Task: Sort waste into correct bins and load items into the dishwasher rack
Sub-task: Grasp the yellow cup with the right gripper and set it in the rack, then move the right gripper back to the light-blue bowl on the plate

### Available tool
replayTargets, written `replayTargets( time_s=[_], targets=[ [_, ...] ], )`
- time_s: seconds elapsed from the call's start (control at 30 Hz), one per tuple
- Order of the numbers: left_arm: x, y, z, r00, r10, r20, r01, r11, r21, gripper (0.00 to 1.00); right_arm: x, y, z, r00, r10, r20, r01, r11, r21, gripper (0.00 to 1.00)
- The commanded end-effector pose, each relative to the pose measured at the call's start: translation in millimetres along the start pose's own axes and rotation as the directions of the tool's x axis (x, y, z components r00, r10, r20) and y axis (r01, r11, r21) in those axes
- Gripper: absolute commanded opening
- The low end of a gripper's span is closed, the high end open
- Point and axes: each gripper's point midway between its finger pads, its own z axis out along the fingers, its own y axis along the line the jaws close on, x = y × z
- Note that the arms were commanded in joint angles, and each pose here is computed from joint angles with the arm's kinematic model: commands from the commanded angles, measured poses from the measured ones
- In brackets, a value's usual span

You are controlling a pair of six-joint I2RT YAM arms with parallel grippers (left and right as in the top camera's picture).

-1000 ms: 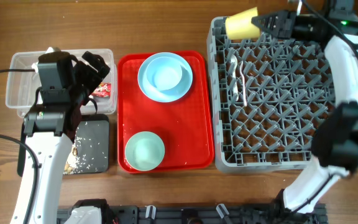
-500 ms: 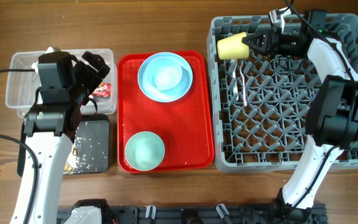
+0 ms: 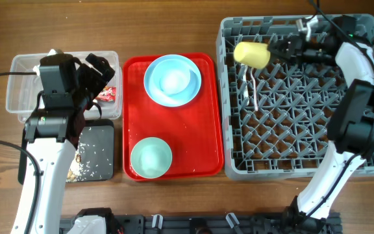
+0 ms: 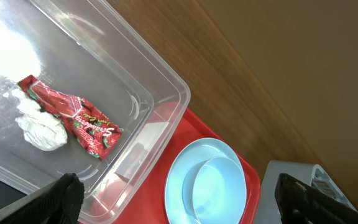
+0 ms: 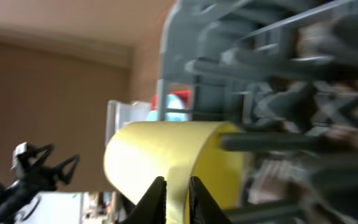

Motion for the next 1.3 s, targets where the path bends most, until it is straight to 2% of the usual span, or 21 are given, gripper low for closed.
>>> replayTargets(
  time_s=[0.0, 0.13, 0.23, 0.37, 0.47, 0.63, 0.73, 0.83, 0.93, 1.03, 1.13, 1.27],
  targets=[
    [-5.3, -2.1, -1.6, 1.0, -0.003, 0.01, 0.003, 1.0, 0.007, 1.0, 1.9, -24.5, -9.1, 1.0, 0.003, 0.01, -0.004, 0.996, 0.089, 0.18],
    [-5.3, -2.1, -1.6, 1.0, -0.003, 0.01, 0.003, 1.0, 0.007, 1.0, -1.3, -36.8, -29.3, 1.0, 0.0, 0.019, -0.005, 0.959, 0.283, 0.22],
    [-5.3, -2.1, -1.6, 1.0, -0.003, 0.01, 0.003, 1.0, 0.007, 1.0, -7.1, -27.6, -52.3, 0.999, -0.033, 0.037, 0.014, 0.898, 0.44, 0.23],
    [-5.3, -2.1, -1.6, 1.0, -0.003, 0.01, 0.003, 1.0, 0.007, 1.0, -13.0, 19.0, -74.6, 0.983, -0.179, 0.036, 0.122, 0.792, 0.599, 0.23],
    [-5.3, -2.1, -1.6, 1.0, -0.003, 0.01, 0.003, 1.0, 0.007, 1.0, -11.3, 87.6, -64.5, 0.935, -0.356, 0.004, 0.27, 0.717, 0.643, 0.16],
    [-5.3, -2.1, -1.6, 1.0, -0.003, 0.01, 0.003, 1.0, 0.007, 1.0, 26.1, 174.4, 8.2, 0.827, -0.549, -0.124, 0.508, 0.633, 0.584, 0.13],
    [-5.3, -2.1, -1.6, 1.0, -0.003, 0.01, 0.003, 1.0, 0.007, 1.0, 75.4, 203.1, 78.1, 0.75, -0.61, -0.256, 0.645, 0.589, 0.487, 0.13],
    [-5.3, -2.1, -1.6, 1.0, -0.003, 0.01, 0.003, 1.0, 0.007, 1.0, 107.0, 210.4, 114.5, 0.703, -0.629, -0.332, 0.706, 0.559, 0.435, 0.15],
    [-5.3, -2.1, -1.6, 1.0, -0.003, 0.01, 0.003, 1.0, 0.007, 1.0, 145.1, 202.8, 156.5, 0.656, -0.622, -0.429, 0.755, 0.544, 0.366, 0.25],
    [-5.4, -2.2, -1.6, 1.0, -0.003, 0.011, 0.003, 1.0, 0.007, 1.0, 167.3, 183.3, 192.3, 0.619, -0.61, -0.495, 0.783, 0.535, 0.318, 0.28],
    [-5.3, -2.1, -1.6, 1.0, -0.003, 0.01, 0.003, 1.0, 0.007, 1.0, 182.4, 148.7, 231.7, 0.568, -0.608, -0.555, 0.814, 0.513, 0.272, 0.33],
    [-5.3, -2.1, -1.6, 1.0, -0.003, 0.01, 0.003, 1.0, 0.007, 1.0, 188.5, 114.1, 256.8, 0.539, -0.599, -0.593, 0.83, 0.499, 0.251, 0.41]
  ],
)
